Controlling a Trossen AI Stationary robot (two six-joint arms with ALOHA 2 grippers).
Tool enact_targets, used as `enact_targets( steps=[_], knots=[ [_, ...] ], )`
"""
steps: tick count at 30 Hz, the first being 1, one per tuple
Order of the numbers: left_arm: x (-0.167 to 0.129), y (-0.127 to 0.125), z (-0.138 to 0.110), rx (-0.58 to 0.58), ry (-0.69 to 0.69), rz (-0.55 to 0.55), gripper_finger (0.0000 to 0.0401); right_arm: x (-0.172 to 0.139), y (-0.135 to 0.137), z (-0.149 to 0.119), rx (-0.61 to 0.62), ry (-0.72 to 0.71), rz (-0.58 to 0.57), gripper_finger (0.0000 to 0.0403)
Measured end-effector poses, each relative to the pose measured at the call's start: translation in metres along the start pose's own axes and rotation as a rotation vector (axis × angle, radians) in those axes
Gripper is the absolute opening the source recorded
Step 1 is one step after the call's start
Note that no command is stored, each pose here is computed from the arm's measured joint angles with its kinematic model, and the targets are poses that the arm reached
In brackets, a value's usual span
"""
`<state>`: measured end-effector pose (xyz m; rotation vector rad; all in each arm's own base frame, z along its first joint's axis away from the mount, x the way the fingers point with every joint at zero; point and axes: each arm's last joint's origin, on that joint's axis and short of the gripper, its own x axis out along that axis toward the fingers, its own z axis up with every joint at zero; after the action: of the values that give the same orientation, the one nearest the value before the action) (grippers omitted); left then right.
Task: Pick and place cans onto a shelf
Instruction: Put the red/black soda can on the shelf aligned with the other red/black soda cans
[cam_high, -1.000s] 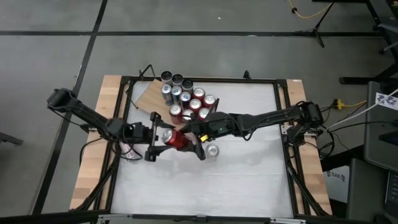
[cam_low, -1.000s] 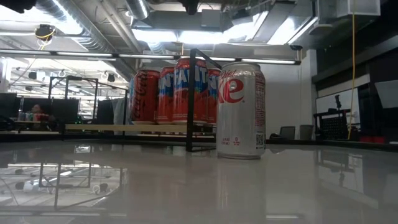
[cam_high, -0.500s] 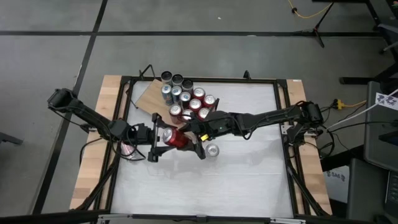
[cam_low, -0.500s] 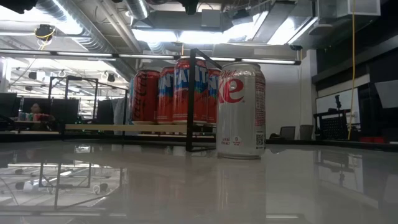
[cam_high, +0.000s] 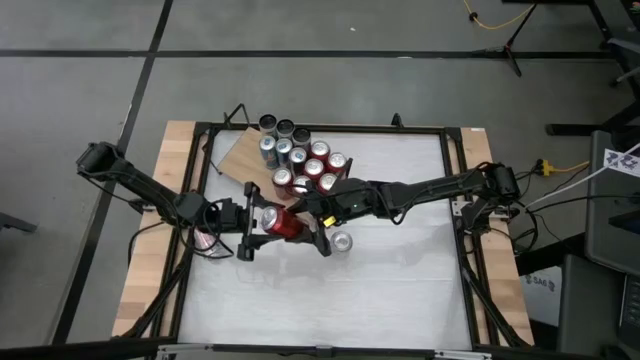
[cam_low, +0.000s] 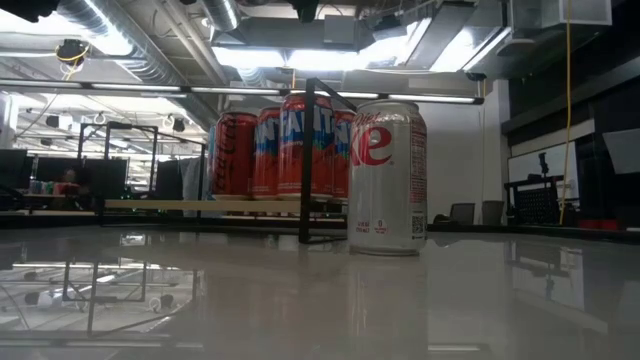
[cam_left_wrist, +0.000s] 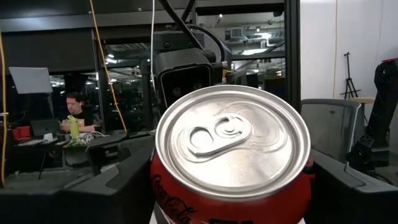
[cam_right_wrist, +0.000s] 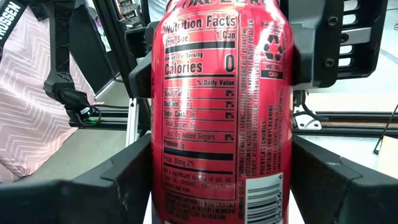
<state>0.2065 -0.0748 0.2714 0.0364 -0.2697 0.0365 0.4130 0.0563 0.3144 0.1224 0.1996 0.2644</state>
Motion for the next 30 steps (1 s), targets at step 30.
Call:
enact_targets(
  steps=[30],
  knots=[
    [-0.01, 0.012, 0.006, -0.121, 0.068, 0.138, 0.0285, -0.062, -0.025, 0.022, 0.059, 0.202, -0.134, 0.0363]
  ],
)
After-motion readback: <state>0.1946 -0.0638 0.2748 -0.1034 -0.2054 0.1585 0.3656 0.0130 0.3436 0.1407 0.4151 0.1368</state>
